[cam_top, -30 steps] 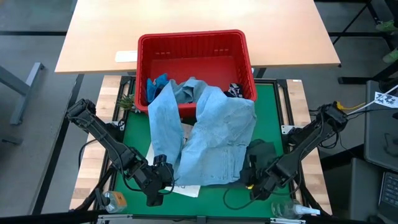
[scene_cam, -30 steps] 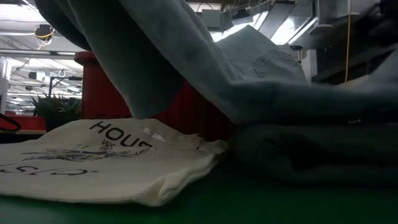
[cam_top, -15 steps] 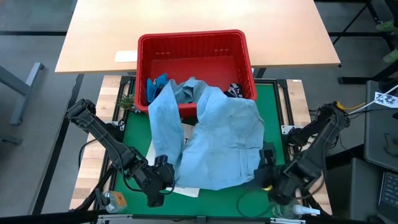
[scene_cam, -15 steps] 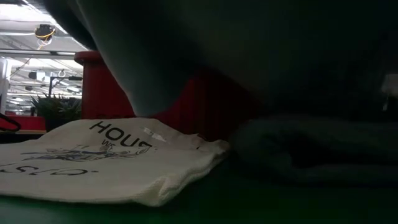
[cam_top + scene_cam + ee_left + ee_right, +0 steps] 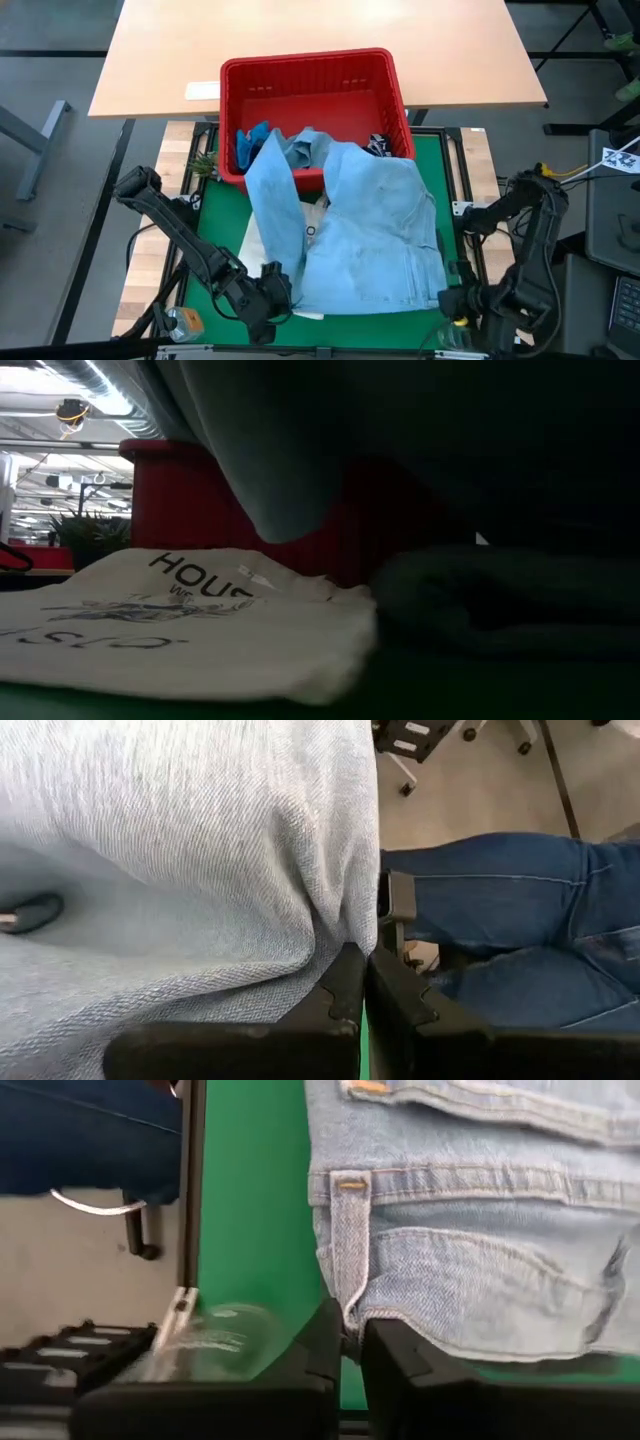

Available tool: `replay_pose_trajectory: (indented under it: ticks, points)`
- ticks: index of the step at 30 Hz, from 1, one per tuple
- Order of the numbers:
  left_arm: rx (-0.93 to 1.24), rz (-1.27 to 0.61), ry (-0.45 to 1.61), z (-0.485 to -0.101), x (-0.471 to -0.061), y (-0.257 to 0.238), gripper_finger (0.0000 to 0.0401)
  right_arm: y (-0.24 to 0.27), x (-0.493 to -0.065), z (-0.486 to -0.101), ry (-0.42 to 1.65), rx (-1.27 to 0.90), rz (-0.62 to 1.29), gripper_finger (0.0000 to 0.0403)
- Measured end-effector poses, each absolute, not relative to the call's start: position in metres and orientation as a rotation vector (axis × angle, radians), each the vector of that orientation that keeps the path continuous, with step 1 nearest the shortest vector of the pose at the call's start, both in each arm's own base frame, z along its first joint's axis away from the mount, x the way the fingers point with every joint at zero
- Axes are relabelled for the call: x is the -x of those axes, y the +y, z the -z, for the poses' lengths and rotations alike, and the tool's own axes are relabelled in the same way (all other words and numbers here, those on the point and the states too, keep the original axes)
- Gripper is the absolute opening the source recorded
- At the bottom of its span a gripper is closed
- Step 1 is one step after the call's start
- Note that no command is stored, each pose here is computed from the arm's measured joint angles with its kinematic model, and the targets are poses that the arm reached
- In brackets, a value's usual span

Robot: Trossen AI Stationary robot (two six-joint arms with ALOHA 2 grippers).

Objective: Fold Laundry from Bin
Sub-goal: Fold the light blue jeans

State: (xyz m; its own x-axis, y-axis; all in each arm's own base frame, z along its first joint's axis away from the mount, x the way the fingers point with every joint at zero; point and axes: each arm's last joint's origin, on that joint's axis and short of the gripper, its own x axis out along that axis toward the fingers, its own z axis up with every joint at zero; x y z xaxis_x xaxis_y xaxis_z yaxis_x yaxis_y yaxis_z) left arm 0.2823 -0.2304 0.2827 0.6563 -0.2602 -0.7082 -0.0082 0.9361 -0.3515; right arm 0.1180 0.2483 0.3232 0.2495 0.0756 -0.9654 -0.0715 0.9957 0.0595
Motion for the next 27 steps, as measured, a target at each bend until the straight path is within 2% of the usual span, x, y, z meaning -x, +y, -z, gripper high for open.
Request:
replay_pose_trajectory:
  ticks: [4,10,17,21,27]
  points:
    - [0.336,0.155,0.863,-0.268,-0.289,-0.239,0.0,0.26,-0.111,-0.316,1.332,-0.032,-0.076,0.0015]
    - [0.326,0.152,0.883,-0.259,-0.293,-0.242,0.0,0.263,-0.111,-0.311,1.341,-0.028,-0.053,0.0043]
    - [0.324,0.152,0.882,-0.259,-0.293,-0.242,0.0004,0.26,-0.116,-0.31,1.349,-0.014,-0.041,0.0027]
    - [0.323,0.151,0.882,-0.259,-0.293,-0.242,0.0031,0.26,-0.116,-0.31,1.351,-0.016,-0.04,0.003]
    - [0.319,0.149,0.879,-0.259,-0.293,-0.242,0.0085,0.26,-0.116,-0.31,1.344,-0.016,-0.038,0.0057]
